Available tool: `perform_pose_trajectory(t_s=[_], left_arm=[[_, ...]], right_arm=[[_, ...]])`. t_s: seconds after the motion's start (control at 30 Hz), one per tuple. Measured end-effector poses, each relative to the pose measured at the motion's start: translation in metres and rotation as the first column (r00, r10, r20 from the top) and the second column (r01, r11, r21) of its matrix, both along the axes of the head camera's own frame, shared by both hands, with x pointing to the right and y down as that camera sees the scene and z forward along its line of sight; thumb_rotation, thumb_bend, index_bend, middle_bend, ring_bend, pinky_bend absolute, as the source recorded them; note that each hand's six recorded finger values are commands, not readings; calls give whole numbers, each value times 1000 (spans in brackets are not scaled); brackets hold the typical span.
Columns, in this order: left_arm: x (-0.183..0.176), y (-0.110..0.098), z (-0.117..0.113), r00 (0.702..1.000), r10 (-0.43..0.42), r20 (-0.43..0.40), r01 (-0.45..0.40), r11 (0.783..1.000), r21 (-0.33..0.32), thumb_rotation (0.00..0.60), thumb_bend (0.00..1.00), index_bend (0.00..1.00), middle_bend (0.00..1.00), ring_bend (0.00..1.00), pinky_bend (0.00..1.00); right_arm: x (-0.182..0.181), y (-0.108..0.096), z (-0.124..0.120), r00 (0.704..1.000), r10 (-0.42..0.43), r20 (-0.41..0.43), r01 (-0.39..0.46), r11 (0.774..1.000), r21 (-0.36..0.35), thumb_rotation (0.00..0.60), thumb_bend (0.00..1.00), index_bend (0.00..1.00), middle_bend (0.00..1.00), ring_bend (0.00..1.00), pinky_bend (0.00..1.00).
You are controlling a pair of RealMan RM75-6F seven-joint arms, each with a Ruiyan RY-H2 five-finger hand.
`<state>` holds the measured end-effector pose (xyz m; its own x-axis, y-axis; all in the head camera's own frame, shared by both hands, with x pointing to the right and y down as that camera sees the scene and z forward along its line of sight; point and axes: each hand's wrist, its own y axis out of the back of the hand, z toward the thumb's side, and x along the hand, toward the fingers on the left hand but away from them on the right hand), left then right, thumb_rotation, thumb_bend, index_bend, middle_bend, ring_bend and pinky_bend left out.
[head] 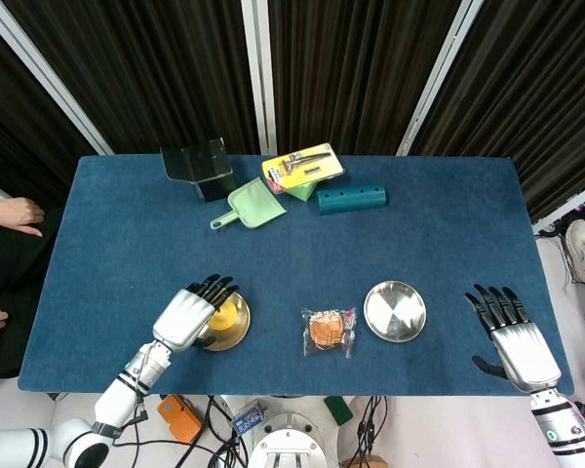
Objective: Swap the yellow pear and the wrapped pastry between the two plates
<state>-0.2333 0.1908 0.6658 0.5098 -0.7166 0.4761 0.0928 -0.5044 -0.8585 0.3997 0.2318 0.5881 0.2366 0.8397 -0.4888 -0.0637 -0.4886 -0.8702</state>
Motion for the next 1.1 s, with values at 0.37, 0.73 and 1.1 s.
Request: perform_pose_trajectory(t_s=[0.37,0.73,1.1], left_arm=[[-91,12,-63,990,-136,26,131,981,144,600,0,129,97,92,357],[-150,28,-62,965,-261,34,258,962,86,600,0,129,96,85,325],[-150,27,-60,967,-253,40,249,965,78,600,0,129,96,84,325]], right_arm=[[-106,-26,38,951,-291,100,302,946,-115,600,288,0,0,0,42],[-260,-24,102,871,-433,231,479,854,-202,600,288,0,0,0,71],[-276,-35,116,888,-432,156,458,863,-212,600,358,449,382,432,638]])
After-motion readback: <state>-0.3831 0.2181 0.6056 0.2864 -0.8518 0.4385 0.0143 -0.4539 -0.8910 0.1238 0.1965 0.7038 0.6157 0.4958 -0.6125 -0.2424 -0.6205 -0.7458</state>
